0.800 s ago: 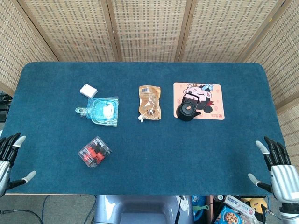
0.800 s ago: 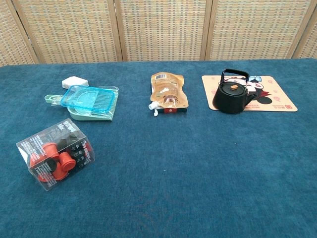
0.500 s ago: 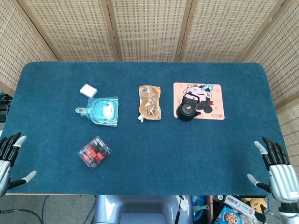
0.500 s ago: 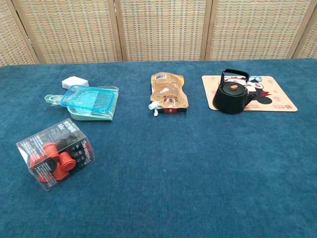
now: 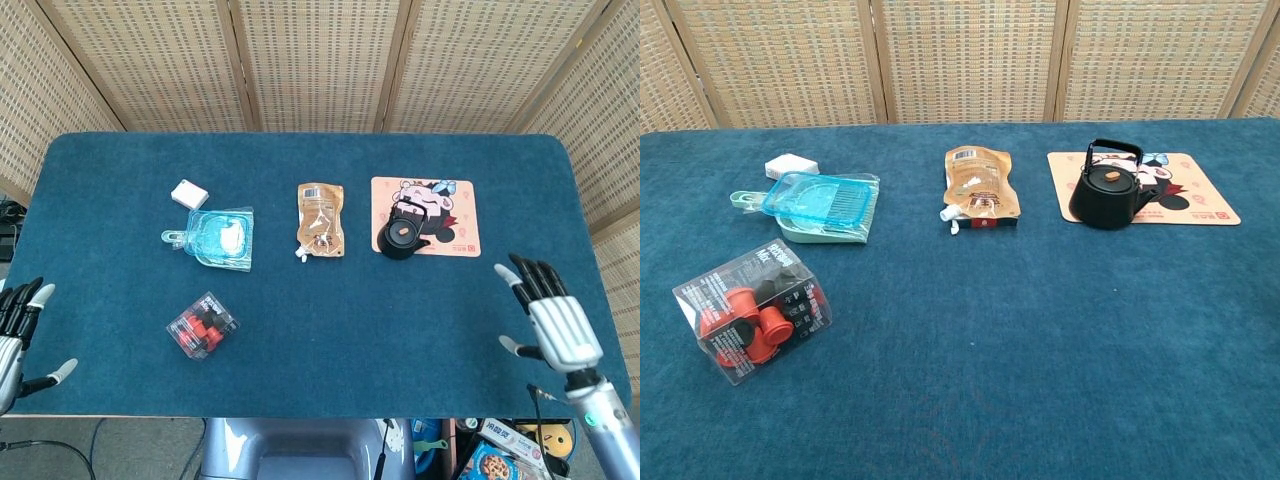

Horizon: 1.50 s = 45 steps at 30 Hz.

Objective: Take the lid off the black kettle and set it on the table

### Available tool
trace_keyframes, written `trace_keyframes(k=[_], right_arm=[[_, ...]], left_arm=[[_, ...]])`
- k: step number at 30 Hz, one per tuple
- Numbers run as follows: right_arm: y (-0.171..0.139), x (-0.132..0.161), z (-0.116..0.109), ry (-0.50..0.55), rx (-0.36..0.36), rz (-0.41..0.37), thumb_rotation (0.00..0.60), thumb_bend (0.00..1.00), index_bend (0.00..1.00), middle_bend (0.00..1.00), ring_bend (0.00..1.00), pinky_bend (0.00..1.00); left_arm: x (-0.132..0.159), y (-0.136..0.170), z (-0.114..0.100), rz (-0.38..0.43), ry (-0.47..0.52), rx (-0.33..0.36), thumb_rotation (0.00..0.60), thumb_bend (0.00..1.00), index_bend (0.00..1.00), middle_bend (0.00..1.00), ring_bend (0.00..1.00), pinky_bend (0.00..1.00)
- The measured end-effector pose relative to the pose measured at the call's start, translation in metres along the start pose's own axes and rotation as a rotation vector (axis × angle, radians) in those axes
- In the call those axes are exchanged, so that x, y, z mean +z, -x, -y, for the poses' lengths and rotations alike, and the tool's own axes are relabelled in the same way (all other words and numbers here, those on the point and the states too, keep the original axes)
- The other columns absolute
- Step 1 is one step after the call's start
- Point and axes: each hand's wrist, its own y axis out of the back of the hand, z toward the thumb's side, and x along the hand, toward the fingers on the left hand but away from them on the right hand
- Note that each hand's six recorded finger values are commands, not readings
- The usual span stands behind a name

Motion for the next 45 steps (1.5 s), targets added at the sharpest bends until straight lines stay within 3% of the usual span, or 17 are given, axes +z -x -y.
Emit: trace_keyframes(k=[2, 5, 11, 17, 21, 28, 36, 45], right_arm=[[0.033, 0.011, -0.003, -0.015, 0.040, -0.042, 0.600, 0.91, 0.05, 0.02, 0.00, 0.02], [0.080, 0.032, -0.006, -0.024, 0.095, -0.095, 0.600, 1.00, 0.08, 0.05, 0.00, 0.07], [0.162, 0.065, -0.002, -0.016, 0.139, -0.114, 0.600, 1.00, 0.11, 0.08, 0.00, 0.08], [0.213, 0.082, 0.017, -0.052, 0.158, -0.074, 0.600, 1.00, 0.11, 0.08, 0.00, 0.08], [0.229, 0.090, 0.031, -0.094, 0.187, -0.055, 0.600, 1.00, 0.14, 0.11, 0.00, 0.08], [0.251, 0.105, 0.060, -0.287, 0.229, -0.055, 0.600, 1.00, 0.17, 0.15, 0.00, 0.08], [0.267, 0.095, 0.093, -0.453, 0.287, 0.025, 0.600, 1.00, 0.19, 0.17, 0.00, 0.08], [0.268, 0.073, 0.097, -0.550, 0.302, 0.089, 0.600, 1.00, 0.27, 0.25, 0.00, 0.08]], left_arm=[[-0.001, -0.003, 0.002, -0.008, -0.003, -0.004, 0.600, 0.17, 0.00, 0.00, 0.00, 0.00], [-0.004, -0.006, 0.003, -0.023, -0.006, -0.008, 0.600, 0.17, 0.00, 0.00, 0.00, 0.00], [-0.008, -0.010, 0.004, -0.047, -0.010, -0.010, 0.600, 0.17, 0.00, 0.00, 0.00, 0.00], [-0.013, -0.013, 0.003, -0.067, -0.011, -0.005, 0.600, 0.17, 0.00, 0.00, 0.00, 0.00], [-0.015, -0.015, 0.002, -0.081, -0.012, -0.001, 0.600, 0.17, 0.00, 0.00, 0.00, 0.00], [-0.021, -0.019, 0.003, -0.110, -0.008, -0.005, 0.600, 0.17, 0.00, 0.00, 0.00, 0.00], [-0.023, -0.021, 0.005, -0.123, -0.010, -0.014, 0.600, 0.17, 0.00, 0.00, 0.00, 0.00], [-0.023, -0.023, 0.008, -0.126, -0.013, -0.023, 0.600, 0.17, 0.00, 0.00, 0.00, 0.00]])
